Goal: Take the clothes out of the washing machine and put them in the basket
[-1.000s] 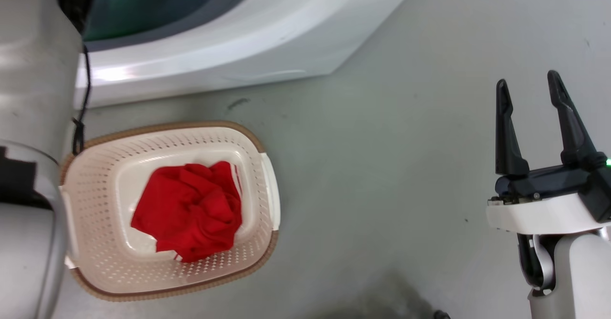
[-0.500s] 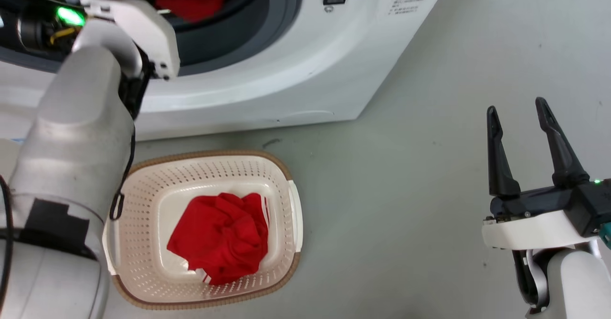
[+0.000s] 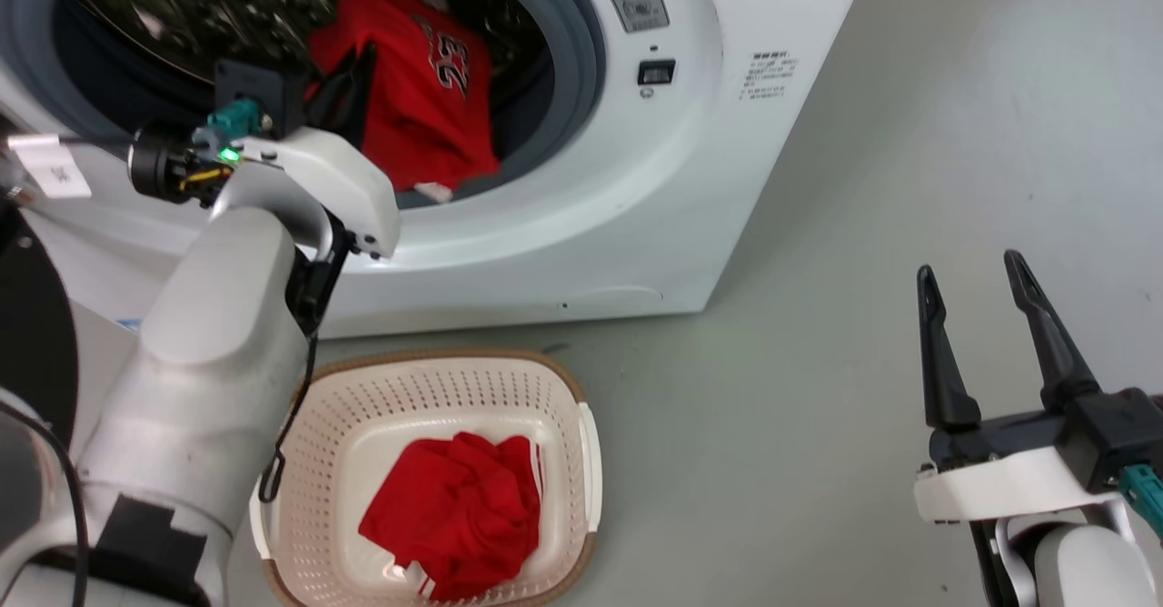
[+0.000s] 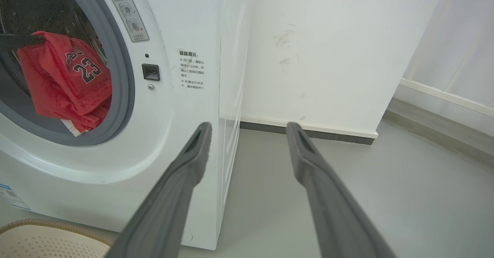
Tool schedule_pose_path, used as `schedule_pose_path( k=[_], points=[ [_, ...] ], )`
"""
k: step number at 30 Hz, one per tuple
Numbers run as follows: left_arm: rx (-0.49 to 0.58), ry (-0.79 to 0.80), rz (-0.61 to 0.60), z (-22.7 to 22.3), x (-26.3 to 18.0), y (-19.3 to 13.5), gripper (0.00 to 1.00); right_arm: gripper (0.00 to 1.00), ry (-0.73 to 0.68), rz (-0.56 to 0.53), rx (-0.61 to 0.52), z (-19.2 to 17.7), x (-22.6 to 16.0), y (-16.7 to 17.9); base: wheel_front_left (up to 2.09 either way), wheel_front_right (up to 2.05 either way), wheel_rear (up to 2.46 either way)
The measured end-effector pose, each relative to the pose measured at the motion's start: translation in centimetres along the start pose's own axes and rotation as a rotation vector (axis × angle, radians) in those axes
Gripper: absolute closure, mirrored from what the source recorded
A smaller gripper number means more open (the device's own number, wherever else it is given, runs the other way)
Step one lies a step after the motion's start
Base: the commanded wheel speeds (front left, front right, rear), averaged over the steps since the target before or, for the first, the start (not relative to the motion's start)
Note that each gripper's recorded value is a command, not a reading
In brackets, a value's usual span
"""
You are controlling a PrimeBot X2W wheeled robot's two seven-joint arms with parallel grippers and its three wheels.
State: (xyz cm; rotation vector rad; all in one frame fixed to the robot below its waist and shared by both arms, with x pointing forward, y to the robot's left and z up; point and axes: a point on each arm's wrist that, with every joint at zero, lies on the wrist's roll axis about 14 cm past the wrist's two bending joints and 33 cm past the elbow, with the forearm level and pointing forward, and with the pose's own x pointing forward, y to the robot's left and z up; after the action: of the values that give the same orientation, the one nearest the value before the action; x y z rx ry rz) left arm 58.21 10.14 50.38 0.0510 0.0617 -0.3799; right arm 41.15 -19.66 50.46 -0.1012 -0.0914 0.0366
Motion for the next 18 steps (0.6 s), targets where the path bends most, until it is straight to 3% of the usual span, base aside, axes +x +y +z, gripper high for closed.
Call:
schedule_pose_path(
  k=[18],
  points=[
    [0.092, -0.307, 0.028, 11.3, -8.0, -1.6, 1.00, 0.00, -0.069, 0.043, 0.019, 2.9, -2.2, 1.7, 0.00, 0.00, 0.00]
  ],
)
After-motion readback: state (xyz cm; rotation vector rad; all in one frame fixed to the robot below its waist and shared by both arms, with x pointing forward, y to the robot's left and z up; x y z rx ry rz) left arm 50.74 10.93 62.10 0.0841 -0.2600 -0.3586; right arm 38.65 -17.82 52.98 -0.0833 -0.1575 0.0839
